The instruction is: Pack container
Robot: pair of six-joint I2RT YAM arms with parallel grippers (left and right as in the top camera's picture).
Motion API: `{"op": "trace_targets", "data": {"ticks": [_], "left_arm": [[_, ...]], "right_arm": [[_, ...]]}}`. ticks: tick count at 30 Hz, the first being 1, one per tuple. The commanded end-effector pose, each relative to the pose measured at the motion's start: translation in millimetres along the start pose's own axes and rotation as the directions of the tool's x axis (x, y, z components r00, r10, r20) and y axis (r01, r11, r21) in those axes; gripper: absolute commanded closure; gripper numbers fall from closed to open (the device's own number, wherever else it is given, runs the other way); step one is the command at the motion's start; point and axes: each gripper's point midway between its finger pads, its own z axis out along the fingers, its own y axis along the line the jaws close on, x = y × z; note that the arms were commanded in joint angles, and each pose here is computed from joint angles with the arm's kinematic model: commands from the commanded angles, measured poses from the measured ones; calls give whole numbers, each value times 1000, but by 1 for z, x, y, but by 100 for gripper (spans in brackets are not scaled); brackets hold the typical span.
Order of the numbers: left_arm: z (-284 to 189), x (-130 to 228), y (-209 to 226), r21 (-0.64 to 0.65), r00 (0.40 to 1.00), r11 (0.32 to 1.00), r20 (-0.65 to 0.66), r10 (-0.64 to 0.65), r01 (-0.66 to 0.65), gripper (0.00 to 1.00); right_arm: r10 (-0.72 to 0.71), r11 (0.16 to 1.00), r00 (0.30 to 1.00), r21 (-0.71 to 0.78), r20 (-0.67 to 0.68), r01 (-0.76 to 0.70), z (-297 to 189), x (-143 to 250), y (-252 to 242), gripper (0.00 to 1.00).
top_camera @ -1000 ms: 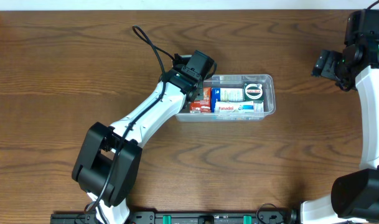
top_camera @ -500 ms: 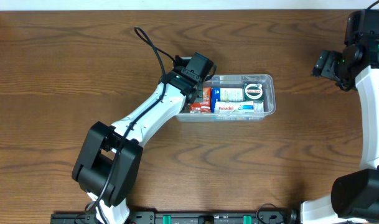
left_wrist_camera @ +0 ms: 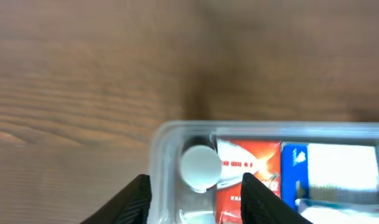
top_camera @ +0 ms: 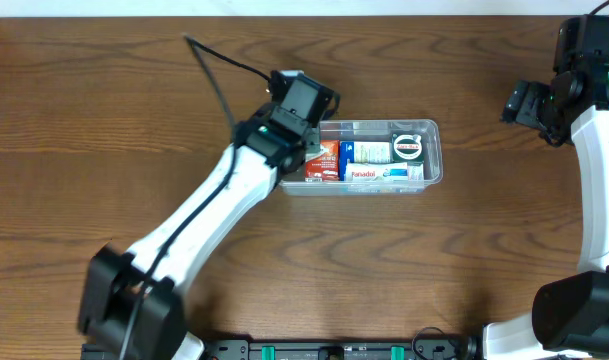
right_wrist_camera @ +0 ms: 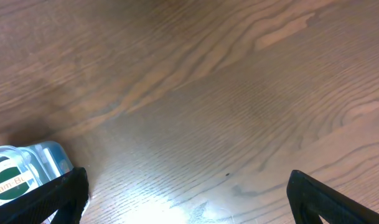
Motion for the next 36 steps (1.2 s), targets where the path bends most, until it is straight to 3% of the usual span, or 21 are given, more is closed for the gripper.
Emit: {"op": "trace_targets", "data": {"ticks": [1,5,8,11,14,15,22,36], "left_arm": [[-24,-28,20,-69,994,998,105,4,4,50],[-34,-42,47,-139,989,990,150,-7,28,44],[-31,-46,70,-182,990,982,142,-21,47,34],[-28,-49,99,-238,989,967,139,-57,90,32],[-25,-53,127,-282,985,950,140,-101,138,18],[-25,-53,135,-295,984,944,137,-113,150,3],[-24,-55,167,-340,976,918,143,-164,205,2],[-24,-55,167,-340,976,917,143,-165,206,2]], "right_arm": [[2,1000,1000,16,4,-2,0,-2,-5,1],[2,1000,1000,16,4,-2,0,-2,-5,1],[2,1000,1000,16,4,-2,0,-2,-5,1],[2,1000,1000,16,4,-2,0,-2,-5,1],[2,1000,1000,16,4,-2,0,-2,-5,1],[2,1000,1000,16,4,-2,0,-2,-5,1],[2,1000,1000,16,4,-2,0,-2,-5,1],[3,1000,1000,16,4,-3,0,-2,-5,1]]}}
